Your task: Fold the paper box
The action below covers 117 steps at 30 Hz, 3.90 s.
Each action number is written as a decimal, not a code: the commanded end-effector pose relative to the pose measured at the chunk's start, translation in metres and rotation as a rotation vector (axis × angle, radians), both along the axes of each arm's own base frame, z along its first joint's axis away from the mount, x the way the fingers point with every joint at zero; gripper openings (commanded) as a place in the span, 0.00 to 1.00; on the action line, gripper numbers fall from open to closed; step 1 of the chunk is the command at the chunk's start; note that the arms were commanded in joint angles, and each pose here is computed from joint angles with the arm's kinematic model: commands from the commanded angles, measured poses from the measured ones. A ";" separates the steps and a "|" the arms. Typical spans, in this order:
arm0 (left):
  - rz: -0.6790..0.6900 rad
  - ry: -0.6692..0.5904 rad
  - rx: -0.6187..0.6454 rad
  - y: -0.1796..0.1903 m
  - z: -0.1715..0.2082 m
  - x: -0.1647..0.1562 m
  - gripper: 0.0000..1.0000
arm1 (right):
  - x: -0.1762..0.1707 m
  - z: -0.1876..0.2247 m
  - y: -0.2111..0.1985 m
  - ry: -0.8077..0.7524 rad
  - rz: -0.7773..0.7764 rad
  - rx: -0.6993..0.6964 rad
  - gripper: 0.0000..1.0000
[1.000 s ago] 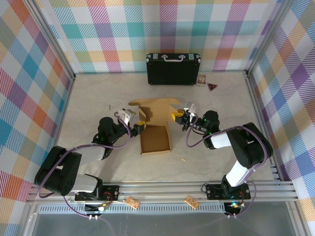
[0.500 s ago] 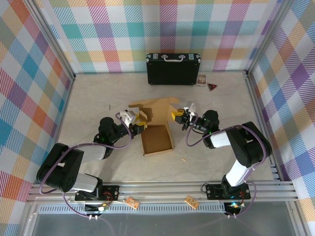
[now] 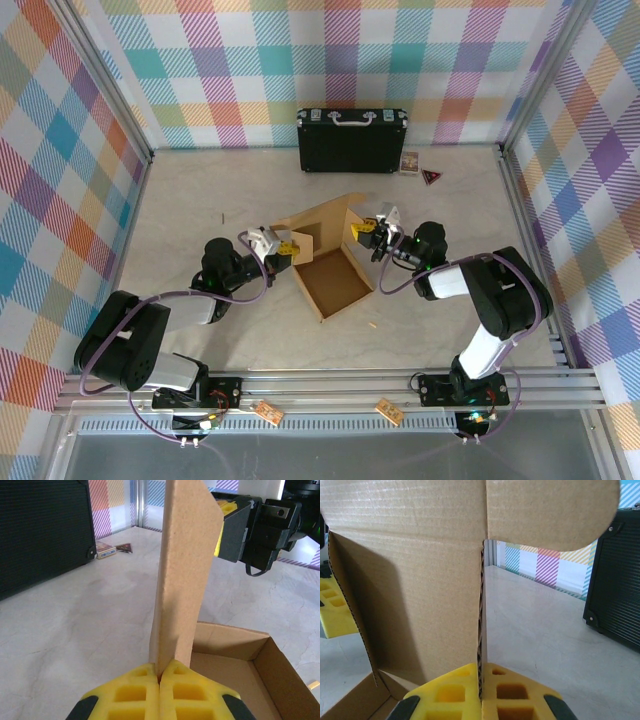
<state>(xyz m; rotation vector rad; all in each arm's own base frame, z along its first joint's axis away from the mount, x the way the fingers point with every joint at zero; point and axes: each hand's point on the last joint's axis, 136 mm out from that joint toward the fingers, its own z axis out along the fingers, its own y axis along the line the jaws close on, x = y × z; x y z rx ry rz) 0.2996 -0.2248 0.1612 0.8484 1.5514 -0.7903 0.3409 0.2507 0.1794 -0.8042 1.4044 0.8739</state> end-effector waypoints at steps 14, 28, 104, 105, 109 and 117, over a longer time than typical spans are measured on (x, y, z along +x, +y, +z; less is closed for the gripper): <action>0.022 -0.046 -0.017 -0.010 0.027 0.017 0.23 | -0.036 0.002 0.028 0.013 0.241 0.010 0.00; -0.007 -0.046 0.005 -0.012 0.024 0.010 0.00 | -0.035 0.003 0.029 0.026 0.239 0.011 0.00; -0.355 -0.266 -0.015 -0.020 0.040 -0.071 0.00 | -0.085 0.031 0.033 -0.107 0.515 0.003 0.66; -0.356 -0.265 -0.015 -0.020 0.040 -0.071 0.00 | -0.087 0.031 0.033 -0.099 0.534 0.005 0.64; -0.349 -0.258 -0.010 -0.021 0.039 -0.067 0.00 | -0.088 0.032 0.035 -0.087 0.554 0.009 0.47; -0.318 -0.254 0.009 -0.020 0.036 -0.059 0.00 | -0.084 0.033 0.035 -0.089 0.538 -0.001 0.08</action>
